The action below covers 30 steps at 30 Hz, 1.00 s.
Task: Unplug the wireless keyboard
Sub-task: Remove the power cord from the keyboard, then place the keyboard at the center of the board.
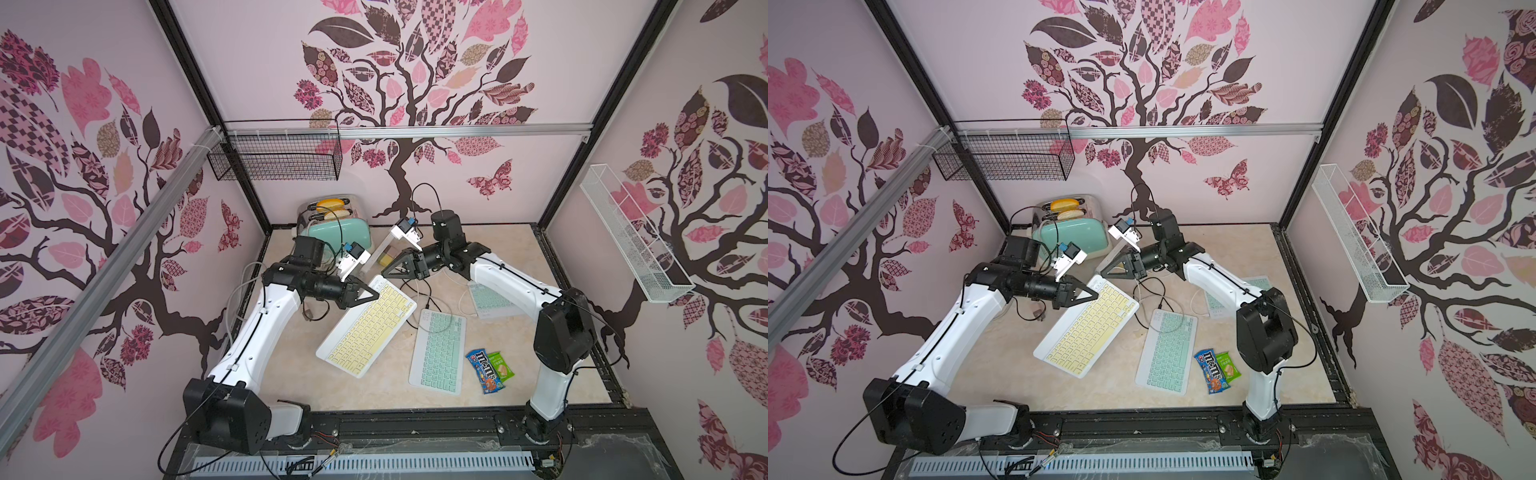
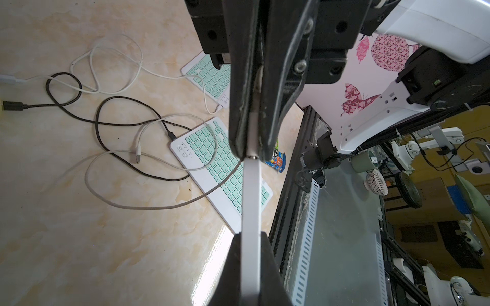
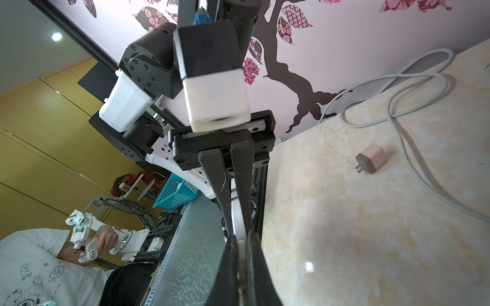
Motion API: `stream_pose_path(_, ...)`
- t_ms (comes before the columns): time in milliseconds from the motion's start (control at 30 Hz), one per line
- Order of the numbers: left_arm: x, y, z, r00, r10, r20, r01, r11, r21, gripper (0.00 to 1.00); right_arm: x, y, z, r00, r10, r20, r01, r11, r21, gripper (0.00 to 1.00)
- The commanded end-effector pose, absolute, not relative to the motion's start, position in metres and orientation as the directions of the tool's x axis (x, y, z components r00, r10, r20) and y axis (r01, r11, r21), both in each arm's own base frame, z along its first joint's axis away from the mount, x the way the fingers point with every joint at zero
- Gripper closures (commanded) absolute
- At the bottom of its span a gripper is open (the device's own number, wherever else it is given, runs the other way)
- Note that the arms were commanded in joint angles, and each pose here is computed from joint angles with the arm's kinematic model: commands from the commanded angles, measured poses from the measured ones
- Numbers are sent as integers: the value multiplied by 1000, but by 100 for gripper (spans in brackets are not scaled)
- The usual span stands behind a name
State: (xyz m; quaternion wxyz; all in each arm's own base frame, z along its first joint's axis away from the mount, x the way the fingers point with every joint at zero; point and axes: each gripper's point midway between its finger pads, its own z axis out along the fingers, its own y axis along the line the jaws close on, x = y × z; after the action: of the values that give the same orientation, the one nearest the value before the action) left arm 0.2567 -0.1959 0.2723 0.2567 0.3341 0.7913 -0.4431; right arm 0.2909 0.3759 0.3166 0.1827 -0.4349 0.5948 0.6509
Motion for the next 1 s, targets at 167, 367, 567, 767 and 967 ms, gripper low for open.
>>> stream_pose_path(167, 257, -188, 266, -690, 279, -668, 709, 442, -549, 100, 323, 334, 363, -517, -145, -844, -828, -163, 536, 100)
stream_pose_path(367, 254, -188, 264, -700, 279, -658, 703, 433, -564, 100, 346, 307, 385, -478, -72, -876, -869, -107, 483, 100)
stream_pose_path(567, 245, -198, 255, -706, 342, -620, 704, 433, -563, 100, 374, 271, 394, -468, -26, -883, -883, -16, 469, 100)
stream_pose_path(767, 256, -193, 239, -717, 359, -597, 688, 504, -522, 100, 387, 249, 389, -466, -25, -885, -881, 109, 461, 100)
stream_pose_path(967, 286, -166, 211, -770, 309, -558, 583, 696, -419, 100, 391, 250, 375, -522, 12, -853, -842, 151, 518, 100)
